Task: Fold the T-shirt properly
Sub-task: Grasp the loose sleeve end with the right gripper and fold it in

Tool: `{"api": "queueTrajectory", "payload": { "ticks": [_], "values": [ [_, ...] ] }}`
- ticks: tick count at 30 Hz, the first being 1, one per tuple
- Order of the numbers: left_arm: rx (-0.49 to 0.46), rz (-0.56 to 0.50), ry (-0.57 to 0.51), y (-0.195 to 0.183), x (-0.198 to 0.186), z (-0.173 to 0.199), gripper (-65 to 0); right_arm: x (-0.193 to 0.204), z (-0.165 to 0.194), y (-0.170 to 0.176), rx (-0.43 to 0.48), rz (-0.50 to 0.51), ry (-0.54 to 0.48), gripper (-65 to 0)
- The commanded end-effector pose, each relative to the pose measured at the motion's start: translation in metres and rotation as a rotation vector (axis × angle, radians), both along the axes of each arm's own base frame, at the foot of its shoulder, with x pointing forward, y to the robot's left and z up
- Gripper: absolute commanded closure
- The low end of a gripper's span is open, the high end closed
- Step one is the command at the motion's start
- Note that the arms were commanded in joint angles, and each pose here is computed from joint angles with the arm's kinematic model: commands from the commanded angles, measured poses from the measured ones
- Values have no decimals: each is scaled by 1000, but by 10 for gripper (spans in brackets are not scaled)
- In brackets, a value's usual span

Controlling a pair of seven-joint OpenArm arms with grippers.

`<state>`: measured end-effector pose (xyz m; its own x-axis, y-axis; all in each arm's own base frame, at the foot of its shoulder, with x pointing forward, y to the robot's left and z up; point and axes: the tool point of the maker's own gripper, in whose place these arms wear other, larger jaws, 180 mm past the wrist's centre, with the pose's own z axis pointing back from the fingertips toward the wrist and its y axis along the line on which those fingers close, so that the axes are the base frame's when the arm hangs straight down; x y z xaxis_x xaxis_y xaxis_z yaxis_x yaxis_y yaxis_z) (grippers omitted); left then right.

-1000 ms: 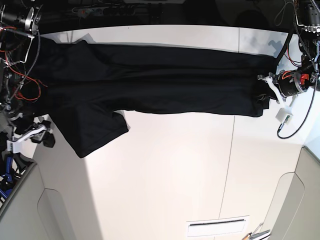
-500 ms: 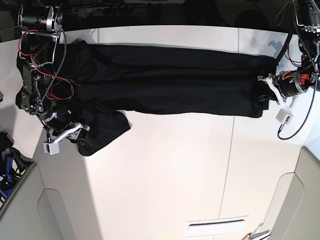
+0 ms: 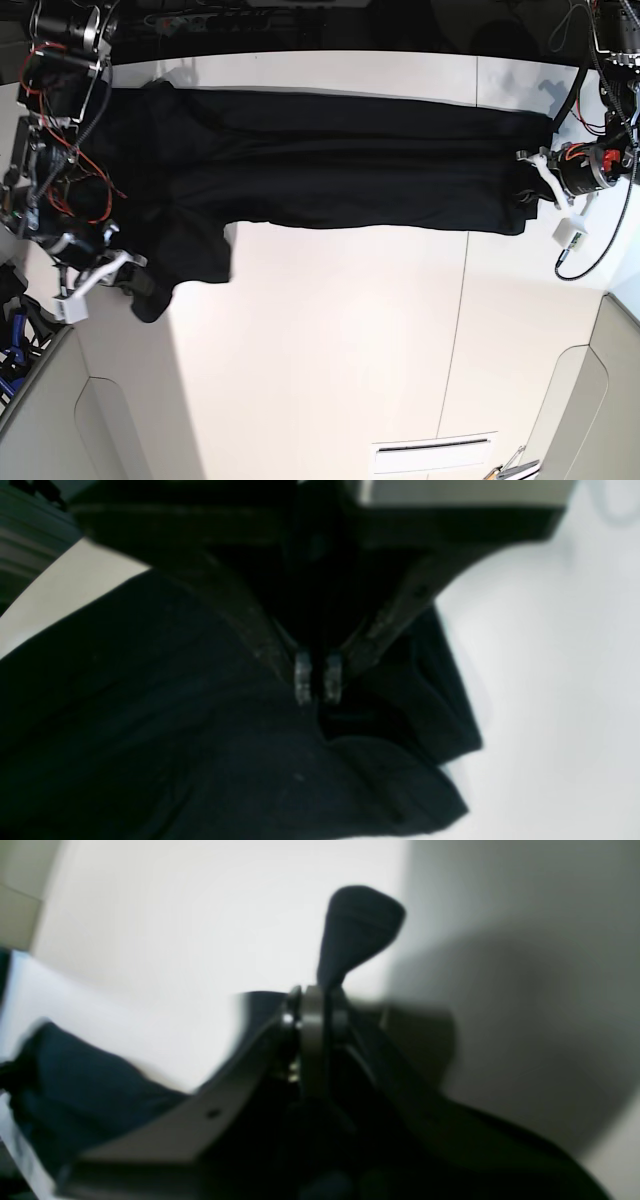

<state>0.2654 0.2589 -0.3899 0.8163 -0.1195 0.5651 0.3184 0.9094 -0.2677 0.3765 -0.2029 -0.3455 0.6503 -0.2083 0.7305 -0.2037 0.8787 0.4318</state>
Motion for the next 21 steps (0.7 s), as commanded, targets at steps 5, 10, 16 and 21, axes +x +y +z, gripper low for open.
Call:
{"api": "queueTrajectory", "payload": {
  "ticks": [5, 10, 16, 21],
  "values": [
    [78, -81, -60, 6, -5, 29, 0, -39, 54, -23, -17, -17, -126, 0],
    [128, -151, -67, -3, -22, 40, 0, -87, 71, -44, -57, -70, -157, 0],
    [160, -133, -57, 7, -37, 42, 0, -136, 50, -62, -80, -125, -59, 0],
    [172, -132, -41, 10, -40, 39, 0, -154, 19, -68, -122, -163, 44, 0]
  ]
}}
